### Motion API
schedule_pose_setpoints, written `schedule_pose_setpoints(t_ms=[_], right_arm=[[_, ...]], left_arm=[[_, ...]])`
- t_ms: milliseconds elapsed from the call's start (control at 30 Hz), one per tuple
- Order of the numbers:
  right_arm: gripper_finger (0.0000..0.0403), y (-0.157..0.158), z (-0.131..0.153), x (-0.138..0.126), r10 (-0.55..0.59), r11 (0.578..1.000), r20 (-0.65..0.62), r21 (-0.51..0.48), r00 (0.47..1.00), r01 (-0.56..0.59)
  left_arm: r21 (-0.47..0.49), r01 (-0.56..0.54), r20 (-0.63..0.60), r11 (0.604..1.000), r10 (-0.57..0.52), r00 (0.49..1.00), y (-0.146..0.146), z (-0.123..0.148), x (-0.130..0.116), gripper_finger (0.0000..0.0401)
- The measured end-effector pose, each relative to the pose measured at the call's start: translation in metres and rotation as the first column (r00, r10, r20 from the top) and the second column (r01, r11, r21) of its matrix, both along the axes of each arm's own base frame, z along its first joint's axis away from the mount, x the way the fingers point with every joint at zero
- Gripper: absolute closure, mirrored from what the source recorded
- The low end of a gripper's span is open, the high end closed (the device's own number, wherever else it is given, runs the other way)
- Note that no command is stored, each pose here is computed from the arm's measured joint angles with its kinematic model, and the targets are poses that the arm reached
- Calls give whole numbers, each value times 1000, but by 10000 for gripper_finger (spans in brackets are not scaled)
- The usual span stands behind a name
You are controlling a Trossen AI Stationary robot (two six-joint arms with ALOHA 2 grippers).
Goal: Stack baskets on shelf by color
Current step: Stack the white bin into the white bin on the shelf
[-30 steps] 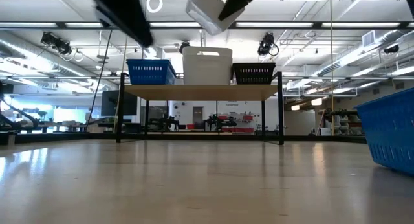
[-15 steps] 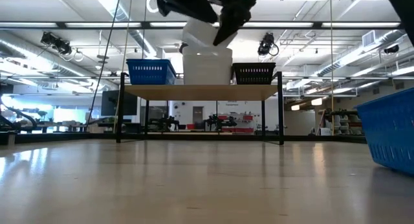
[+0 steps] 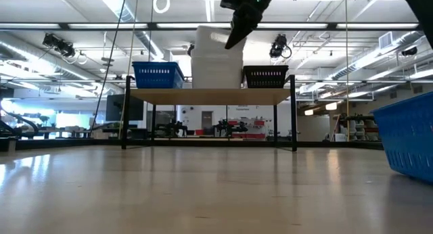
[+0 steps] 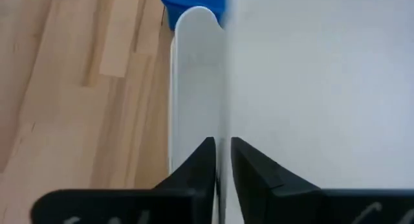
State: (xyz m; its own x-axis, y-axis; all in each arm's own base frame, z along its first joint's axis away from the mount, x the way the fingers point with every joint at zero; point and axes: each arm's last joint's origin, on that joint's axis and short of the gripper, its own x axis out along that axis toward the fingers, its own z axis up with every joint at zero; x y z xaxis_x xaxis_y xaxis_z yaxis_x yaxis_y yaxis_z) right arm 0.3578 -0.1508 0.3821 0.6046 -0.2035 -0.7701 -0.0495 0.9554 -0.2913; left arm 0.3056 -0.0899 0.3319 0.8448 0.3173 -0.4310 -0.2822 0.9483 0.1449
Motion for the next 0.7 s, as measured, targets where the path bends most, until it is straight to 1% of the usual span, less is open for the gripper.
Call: schedule_pose_setpoints(t_ms=[233,400,567,633,700], right_arm=[[310,4,-1,2,1,1000,-8,-13,1000,-1],[306,4,-1,2,5,1000,-11,-18,1000,-5],[324,4,-1,2,8,1000,-12,-21,1000,-8],[343,5,-1,2,13,1000,-17,-23,1000,-13],[371,6,-1,2,22,999,-20,-28,1000,-22]], left_arm=[[51,-18,-8,999,19,1000,12,3,1,385],[90,-20,-14,996,22,1000,20,6,1,386],[88,-40,11,995,40,999,28,15,-5,383],[82,-51,28,995,48,998,30,20,-9,383],[81,-48,28,996,45,999,30,21,-11,386]])
